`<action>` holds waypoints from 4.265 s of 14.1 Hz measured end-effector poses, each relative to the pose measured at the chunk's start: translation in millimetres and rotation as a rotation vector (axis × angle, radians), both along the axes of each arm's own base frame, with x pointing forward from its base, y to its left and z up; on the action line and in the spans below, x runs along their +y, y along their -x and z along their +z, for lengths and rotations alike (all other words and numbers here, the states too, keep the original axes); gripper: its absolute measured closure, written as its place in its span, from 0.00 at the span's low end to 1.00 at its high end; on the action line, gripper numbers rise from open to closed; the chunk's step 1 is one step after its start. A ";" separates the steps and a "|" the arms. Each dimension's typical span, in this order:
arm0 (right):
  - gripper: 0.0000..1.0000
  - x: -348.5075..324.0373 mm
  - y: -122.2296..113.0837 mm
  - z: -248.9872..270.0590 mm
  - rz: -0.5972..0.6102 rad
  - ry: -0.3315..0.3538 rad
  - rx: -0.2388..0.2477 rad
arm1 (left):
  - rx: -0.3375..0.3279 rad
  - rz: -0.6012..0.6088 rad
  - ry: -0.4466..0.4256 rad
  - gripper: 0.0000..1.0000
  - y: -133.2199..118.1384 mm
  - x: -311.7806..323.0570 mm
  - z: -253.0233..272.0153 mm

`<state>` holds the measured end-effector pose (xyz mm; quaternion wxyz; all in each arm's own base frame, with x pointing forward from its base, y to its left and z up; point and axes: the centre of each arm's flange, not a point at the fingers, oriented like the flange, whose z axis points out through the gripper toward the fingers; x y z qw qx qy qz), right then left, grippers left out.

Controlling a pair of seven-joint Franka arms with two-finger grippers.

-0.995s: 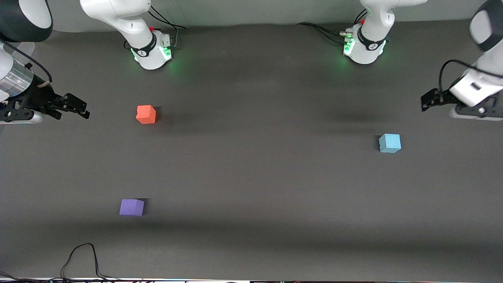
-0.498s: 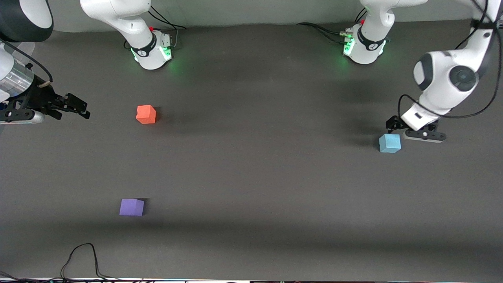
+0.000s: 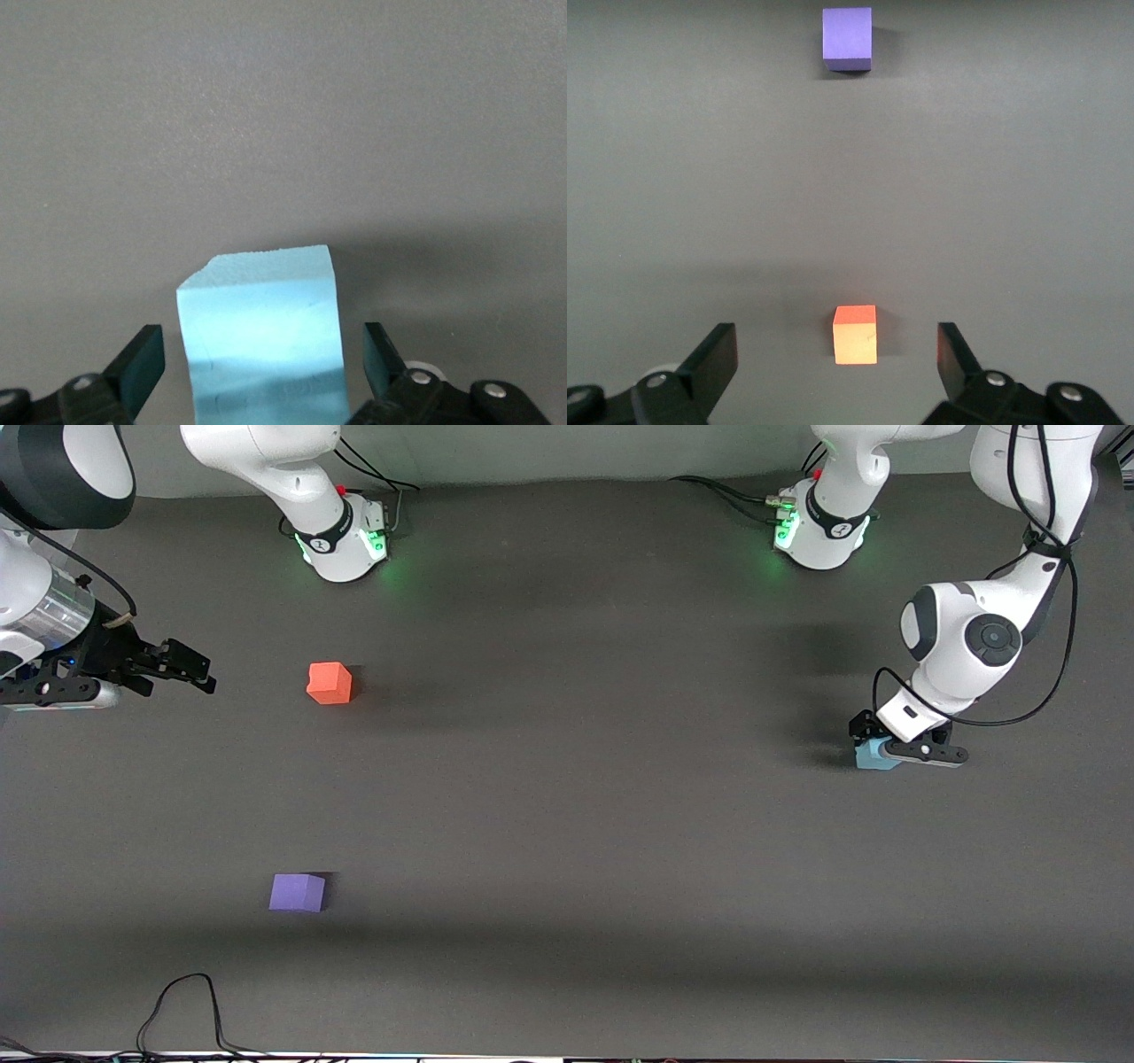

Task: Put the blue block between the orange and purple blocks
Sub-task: 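Lower the left gripper onto the blue block and close it, then lift and carry the blue block to the table middle with the left gripper, then set down the blue block, open the left gripper while the right gripper reaches over, then grasp the blue block with the right gripper while the left gripper withdraws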

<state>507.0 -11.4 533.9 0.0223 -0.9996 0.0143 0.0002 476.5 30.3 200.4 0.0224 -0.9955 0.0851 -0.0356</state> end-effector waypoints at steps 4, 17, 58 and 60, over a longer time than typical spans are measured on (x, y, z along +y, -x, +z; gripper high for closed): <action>0.00 0.1 0.3 -0.8 0.001 0.000 0.002 | -0.013 0.000 -0.001 0.14 -6.0 0.3 4.5; 0.00 11.0 -2.1 -13.8 0.021 0.002 0.015 | 0.183 0.041 -0.003 0.43 -60.0 -48.0 132.2; 0.00 452.7 45.0 -118.3 0.101 -0.019 -0.082 | 0.175 0.176 0.003 0.00 -101.3 -72.5 394.8; 0.00 522.4 50.6 -165.2 0.099 0.008 -0.078 | 0.165 0.177 0.010 0.00 -99.1 -42.1 401.9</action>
